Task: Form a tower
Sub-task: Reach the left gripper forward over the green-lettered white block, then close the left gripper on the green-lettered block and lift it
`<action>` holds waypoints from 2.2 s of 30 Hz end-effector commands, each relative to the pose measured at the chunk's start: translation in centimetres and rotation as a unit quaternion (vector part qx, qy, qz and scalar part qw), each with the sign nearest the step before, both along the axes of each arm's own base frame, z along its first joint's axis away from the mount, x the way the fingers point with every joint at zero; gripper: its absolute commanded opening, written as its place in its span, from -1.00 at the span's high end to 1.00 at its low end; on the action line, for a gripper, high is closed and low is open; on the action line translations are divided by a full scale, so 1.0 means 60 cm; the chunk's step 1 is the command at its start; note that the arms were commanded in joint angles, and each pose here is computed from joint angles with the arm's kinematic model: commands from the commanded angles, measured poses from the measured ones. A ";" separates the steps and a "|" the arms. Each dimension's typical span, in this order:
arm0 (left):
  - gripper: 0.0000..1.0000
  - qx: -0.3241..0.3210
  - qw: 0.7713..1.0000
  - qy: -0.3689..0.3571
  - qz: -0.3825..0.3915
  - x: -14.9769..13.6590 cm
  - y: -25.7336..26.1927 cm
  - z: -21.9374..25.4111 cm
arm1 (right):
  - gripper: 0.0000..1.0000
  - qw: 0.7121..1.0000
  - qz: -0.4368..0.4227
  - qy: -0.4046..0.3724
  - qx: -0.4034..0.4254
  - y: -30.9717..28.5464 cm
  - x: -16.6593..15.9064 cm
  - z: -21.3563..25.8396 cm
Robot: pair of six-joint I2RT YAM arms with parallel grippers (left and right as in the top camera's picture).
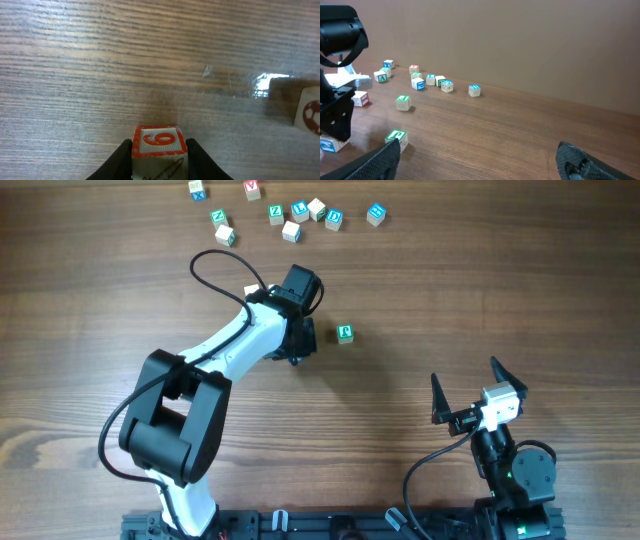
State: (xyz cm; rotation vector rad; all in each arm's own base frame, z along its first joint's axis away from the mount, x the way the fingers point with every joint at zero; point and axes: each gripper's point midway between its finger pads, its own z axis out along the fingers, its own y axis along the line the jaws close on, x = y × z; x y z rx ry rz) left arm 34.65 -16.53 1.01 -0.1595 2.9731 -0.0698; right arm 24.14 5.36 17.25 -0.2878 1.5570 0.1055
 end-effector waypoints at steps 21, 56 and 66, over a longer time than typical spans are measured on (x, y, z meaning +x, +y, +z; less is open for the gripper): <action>-0.49 -0.043 0.993 -0.102 -0.044 0.095 -0.155 0.083 | -0.99 1.000 -0.010 -0.003 0.006 -0.006 0.001 0.003; 0.38 -0.007 0.993 -0.112 -0.045 0.090 -0.173 0.045 | -1.00 1.000 -0.010 -0.003 0.007 -0.006 0.001 0.003; 0.24 -0.007 0.994 -0.093 -0.049 0.076 -0.171 0.041 | -1.00 1.000 -0.010 -0.003 0.007 -0.006 0.001 0.003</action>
